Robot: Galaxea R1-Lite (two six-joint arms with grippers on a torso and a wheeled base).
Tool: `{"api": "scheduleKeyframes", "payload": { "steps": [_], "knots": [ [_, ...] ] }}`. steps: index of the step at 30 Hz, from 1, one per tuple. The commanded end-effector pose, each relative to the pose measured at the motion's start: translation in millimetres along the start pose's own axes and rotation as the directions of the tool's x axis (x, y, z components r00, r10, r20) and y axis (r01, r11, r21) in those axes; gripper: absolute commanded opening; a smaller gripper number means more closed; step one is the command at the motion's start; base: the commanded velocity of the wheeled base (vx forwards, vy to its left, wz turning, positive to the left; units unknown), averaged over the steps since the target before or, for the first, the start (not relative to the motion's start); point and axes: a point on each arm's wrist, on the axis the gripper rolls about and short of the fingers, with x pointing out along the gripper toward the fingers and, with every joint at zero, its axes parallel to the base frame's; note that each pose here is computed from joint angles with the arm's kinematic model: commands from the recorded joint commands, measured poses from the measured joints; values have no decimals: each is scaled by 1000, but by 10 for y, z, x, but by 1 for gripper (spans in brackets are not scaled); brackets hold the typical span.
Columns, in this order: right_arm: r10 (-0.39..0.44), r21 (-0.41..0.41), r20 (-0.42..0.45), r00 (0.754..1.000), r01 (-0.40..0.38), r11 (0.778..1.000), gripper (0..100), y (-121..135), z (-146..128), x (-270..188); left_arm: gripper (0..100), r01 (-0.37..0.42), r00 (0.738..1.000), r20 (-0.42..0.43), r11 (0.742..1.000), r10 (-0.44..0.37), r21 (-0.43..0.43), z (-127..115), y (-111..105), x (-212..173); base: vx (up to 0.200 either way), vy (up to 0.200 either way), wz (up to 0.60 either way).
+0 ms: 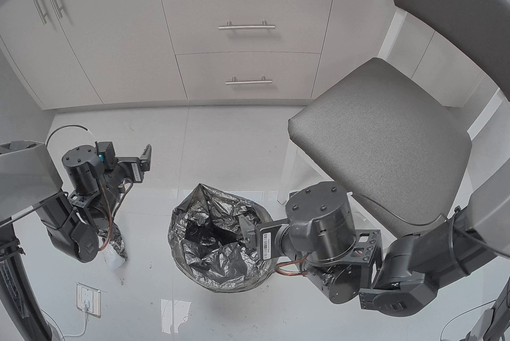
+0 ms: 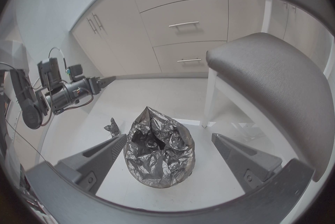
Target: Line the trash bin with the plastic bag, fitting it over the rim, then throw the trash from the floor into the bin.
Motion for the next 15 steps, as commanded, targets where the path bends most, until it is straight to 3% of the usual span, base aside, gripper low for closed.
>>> {"api": "scheduleKeyframes", "payload": {
  "steps": [1, 6, 12, 15],
  "knots": [
    [-8, 10, 17, 1000, 8, 1000, 100, -38, 69, -5, 100, -88, 996, -9, 996, 88, -22, -24, 300, 77, 0, 0, 0],
    [-56, 20, 15, 998, 55, 998, 100, -152, 76, 124, 100, -149, 989, -17, 989, 149, -22, -105, 567, 222, 0, 0, 0],
    [-97, 38, 21, 995, 96, 995, 100, -296, 129, 178, 100, -271, 960, -85, 963, 268, -20, -382, 1089, 545, 0, 0, 0],
    [-106, 39, 18, 994, 106, 994, 100, -319, 121, 200, 100, -271, 957, -119, 962, 265, -41, -396, 1310, 790, 0, 0, 0]
  ]
}}
